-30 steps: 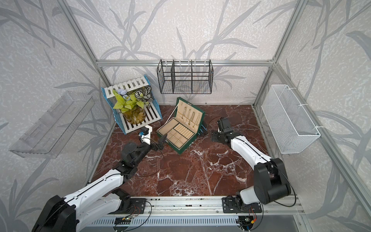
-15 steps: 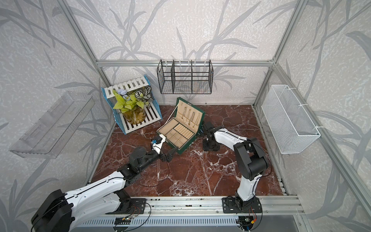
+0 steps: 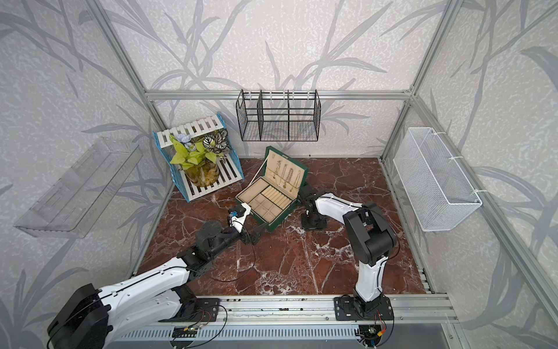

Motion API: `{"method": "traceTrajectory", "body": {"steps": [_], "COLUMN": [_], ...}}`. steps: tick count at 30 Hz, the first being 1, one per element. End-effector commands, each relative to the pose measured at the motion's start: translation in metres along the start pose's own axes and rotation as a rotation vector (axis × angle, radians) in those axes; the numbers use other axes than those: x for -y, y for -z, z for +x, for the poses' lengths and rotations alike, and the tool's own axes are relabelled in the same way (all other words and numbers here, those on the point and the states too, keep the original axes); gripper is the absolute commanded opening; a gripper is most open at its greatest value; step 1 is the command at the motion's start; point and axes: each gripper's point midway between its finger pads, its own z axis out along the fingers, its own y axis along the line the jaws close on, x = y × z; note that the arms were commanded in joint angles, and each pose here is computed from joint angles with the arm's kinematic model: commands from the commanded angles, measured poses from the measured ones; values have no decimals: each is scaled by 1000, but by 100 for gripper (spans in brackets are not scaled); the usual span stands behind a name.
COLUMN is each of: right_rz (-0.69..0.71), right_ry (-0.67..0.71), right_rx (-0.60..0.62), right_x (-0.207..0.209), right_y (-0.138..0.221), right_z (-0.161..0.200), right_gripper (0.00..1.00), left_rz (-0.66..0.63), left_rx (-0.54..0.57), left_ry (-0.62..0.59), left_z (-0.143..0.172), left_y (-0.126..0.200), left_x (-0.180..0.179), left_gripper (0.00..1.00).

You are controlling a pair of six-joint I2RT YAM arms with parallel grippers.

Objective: Put jewelry chain into jewelry box
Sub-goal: Pick up the necklace from the center of the board.

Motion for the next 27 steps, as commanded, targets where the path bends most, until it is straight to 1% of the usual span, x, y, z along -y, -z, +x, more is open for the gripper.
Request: {"method": "traceTrajectory", "body": {"steps": [1, 5, 9, 12, 14, 16, 17, 19, 24, 27], "right_rz": [19, 43, 62, 68, 59, 47, 29, 13, 1, -24], "right_ry": [-6, -12, -5, 9, 32, 41, 47, 56, 66, 79], "right_rx": [-58, -44, 1, 64, 138, 185, 227, 267, 311, 323], "right_x": [1, 7, 12, 13, 12, 11, 10, 9, 11, 9], "right_y": [-20, -24, -21, -8, 10, 22, 35, 47, 62, 69], "right_z": [12, 17, 13, 5, -2, -5, -8, -9, -7, -4], "right_gripper": [23, 13, 0, 0, 0, 0, 0, 0, 0, 0], "left_rz": [2, -6, 9, 51, 87, 120, 139, 173, 244, 296], "left_rx": [-4, -5, -7, -12, -8, 0, 0, 4, -11, -18], "left_ry": [-21, -22, -22, -20, -14, -5, -1, 6, 5, 7], "left_z": [1, 2, 3, 4, 5, 5, 5, 5, 11, 15], "left_y": [0, 0, -3, -8, -13, -18, -21, -27, -44, -55], "left_x": [2, 1, 3, 11, 19, 26, 30, 38, 57, 68], "left_gripper": [100, 100, 100, 100, 100, 100, 100, 100, 100, 94]}}
